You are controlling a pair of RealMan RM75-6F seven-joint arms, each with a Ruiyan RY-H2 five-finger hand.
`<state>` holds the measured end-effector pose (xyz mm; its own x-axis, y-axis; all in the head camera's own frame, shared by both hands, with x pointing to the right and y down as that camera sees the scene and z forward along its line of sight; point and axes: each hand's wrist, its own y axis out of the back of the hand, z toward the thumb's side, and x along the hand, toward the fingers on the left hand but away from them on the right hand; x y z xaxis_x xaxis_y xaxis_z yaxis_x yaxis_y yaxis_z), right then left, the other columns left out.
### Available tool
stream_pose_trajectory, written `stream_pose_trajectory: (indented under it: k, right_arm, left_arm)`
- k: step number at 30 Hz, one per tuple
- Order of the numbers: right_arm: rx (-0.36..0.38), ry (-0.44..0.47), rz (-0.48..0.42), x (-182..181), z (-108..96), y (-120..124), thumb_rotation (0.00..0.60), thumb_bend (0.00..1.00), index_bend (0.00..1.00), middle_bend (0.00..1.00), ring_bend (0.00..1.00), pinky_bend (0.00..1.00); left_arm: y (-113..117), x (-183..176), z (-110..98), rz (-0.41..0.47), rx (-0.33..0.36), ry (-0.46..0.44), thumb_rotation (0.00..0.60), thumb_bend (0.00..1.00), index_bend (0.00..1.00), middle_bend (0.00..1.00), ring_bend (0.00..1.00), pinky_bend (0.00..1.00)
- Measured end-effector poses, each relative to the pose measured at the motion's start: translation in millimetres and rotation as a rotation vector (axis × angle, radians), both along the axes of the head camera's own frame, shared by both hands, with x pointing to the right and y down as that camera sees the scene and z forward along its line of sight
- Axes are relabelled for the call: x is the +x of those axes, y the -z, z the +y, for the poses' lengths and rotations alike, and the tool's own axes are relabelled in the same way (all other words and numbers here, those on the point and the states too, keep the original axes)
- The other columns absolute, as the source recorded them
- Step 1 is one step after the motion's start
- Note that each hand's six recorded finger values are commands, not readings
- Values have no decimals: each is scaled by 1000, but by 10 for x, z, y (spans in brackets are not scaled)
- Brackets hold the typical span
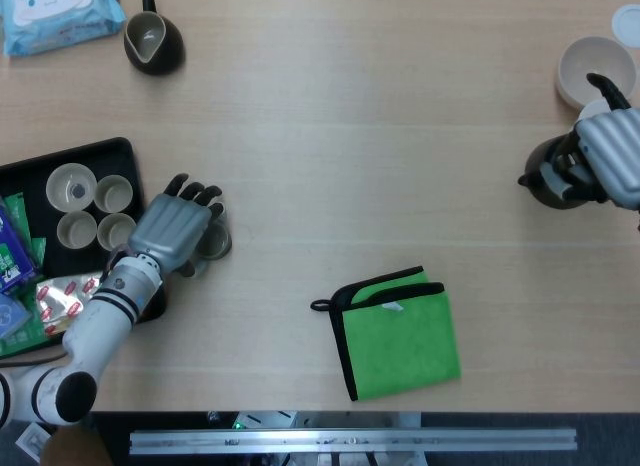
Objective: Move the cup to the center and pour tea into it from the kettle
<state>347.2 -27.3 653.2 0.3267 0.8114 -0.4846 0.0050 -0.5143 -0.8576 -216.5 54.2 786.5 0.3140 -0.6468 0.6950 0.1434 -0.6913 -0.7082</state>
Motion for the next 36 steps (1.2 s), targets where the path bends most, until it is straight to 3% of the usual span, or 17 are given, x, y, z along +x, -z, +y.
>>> stream_pose_trajectory:
  k: [14, 36]
  right_arm:
    - [-1, -3, 1, 14, -1, 3, 515, 408, 1000, 946, 908, 13]
    - [5, -4, -12, 32, 38, 74, 522, 409, 1000, 946, 908, 13]
  left_arm:
    - [19, 202, -67, 25, 16, -36, 600, 281, 378, 173, 120, 16]
    - [107, 925, -317, 119, 9, -65, 600, 282, 378, 173, 120, 16]
